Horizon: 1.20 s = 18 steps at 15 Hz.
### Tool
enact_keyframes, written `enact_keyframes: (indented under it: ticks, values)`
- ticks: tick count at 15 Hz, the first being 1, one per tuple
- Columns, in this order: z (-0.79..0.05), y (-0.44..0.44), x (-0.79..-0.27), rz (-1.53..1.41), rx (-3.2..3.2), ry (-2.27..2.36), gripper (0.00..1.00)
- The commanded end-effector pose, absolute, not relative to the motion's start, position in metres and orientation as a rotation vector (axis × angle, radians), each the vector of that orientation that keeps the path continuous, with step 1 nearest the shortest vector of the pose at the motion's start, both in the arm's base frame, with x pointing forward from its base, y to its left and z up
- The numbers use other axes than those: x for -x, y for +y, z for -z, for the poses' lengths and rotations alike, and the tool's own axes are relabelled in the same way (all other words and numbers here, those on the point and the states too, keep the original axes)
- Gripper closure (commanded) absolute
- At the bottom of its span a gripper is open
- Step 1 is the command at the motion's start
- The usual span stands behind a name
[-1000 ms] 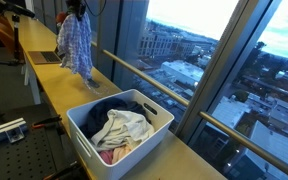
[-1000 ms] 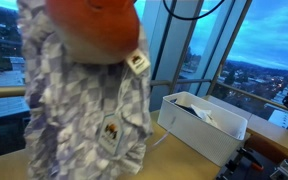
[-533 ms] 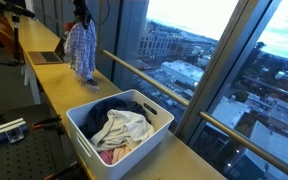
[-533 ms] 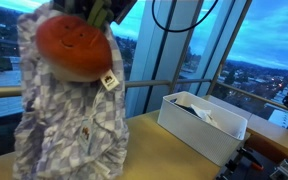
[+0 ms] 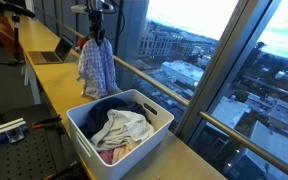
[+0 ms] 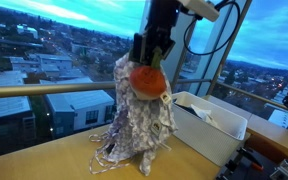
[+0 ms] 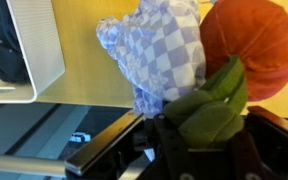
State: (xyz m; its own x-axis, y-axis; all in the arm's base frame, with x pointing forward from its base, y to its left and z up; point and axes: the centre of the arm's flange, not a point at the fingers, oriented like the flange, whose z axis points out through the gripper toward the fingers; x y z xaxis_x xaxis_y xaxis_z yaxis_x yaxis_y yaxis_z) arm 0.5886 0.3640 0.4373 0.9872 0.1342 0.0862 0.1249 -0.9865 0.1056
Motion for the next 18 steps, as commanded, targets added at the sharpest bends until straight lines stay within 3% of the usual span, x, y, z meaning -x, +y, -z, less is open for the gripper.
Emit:
enact_keyframes:
  ticks: [1, 5, 6, 7, 15, 18]
  values:
    - [-0.380, 0.304, -0.548, -0.036, -3.044, 0.117, 0.96]
    - [-0.325, 0.272, -0.543, 0.049, -3.051, 0.064, 0.96]
    - [-0.316, 0.264, -0.540, 0.061, -3.056, 0.043, 0.70]
    - [-0.309, 0.256, -0.538, 0.066, -3.057, 0.023, 0.59]
    - [-0.418, 0.198, -0.521, -0.156, -3.074, -0.105, 0.02]
    - [-0.450, 0.148, -0.514, -0.235, -3.052, -0.170, 0.00]
